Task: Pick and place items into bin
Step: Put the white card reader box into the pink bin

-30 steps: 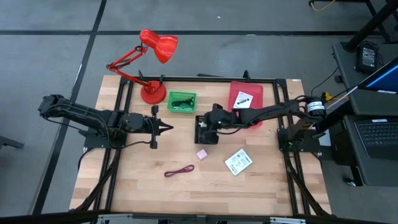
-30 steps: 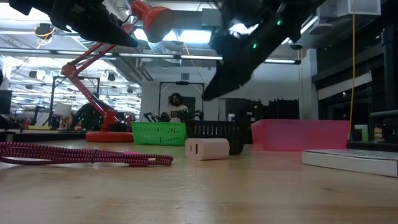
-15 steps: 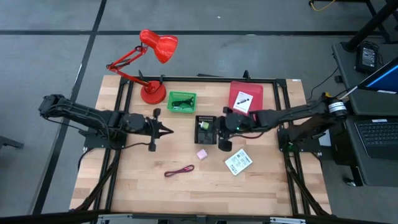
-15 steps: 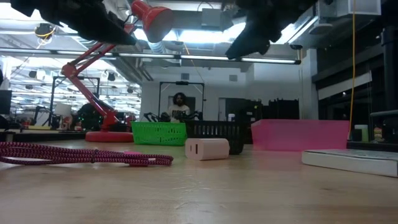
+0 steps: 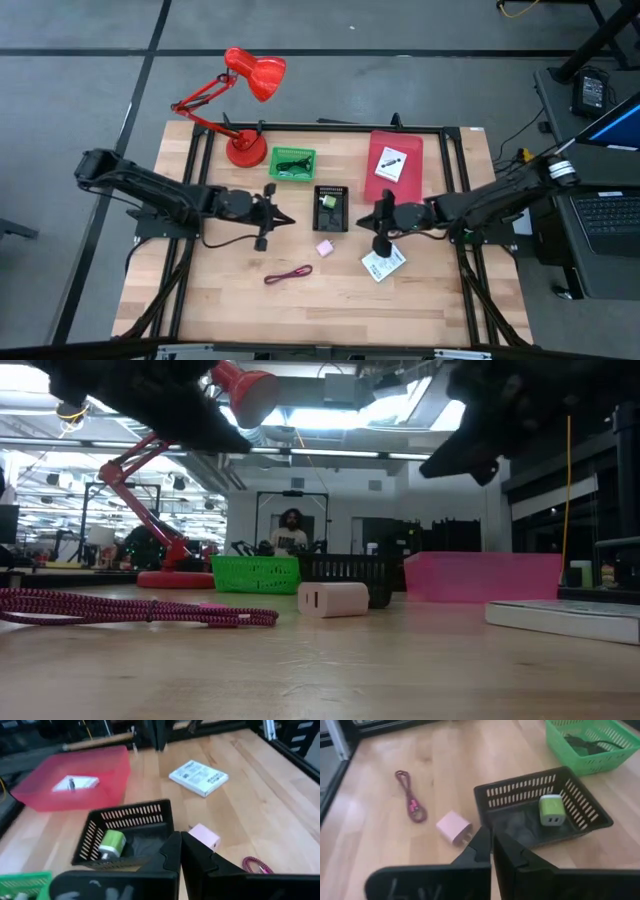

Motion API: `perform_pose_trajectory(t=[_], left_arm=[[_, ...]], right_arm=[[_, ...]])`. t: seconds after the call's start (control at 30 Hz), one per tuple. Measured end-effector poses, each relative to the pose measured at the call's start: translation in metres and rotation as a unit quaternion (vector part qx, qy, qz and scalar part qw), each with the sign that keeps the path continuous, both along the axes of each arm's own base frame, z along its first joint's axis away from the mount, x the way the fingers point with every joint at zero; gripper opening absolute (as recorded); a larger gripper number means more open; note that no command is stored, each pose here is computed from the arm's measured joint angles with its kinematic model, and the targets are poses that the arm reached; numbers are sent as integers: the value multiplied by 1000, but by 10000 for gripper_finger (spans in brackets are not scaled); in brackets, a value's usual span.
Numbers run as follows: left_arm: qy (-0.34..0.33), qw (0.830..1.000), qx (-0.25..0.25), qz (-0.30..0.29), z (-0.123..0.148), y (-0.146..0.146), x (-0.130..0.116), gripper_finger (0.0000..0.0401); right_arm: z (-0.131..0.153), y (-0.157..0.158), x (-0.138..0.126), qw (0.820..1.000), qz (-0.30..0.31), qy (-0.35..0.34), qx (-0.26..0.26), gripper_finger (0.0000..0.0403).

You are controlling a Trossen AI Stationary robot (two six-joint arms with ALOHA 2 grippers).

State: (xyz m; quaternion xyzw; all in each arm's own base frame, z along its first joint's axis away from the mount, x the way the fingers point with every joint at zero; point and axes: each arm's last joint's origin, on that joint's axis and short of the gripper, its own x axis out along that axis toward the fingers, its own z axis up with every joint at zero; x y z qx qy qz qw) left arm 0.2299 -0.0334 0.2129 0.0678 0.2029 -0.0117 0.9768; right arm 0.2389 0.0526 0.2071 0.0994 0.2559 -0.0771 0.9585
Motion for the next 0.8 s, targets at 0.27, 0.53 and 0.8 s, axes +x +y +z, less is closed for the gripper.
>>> perform_pose_trajectory(t=[0.27, 0.53, 0.8], left_arm=[[23, 999, 3, -22, 2, -11, 49, 3], [24, 995, 40, -93, 6, -23, 105, 3], [64, 990, 45, -120, -9, -31, 153, 3]], right_arm=[[5, 6, -24, 1000, 25, 2, -4, 1], [-8, 1, -44, 1000, 6, 25, 3, 0], [-26, 4, -67, 995, -2, 78, 55, 0]])
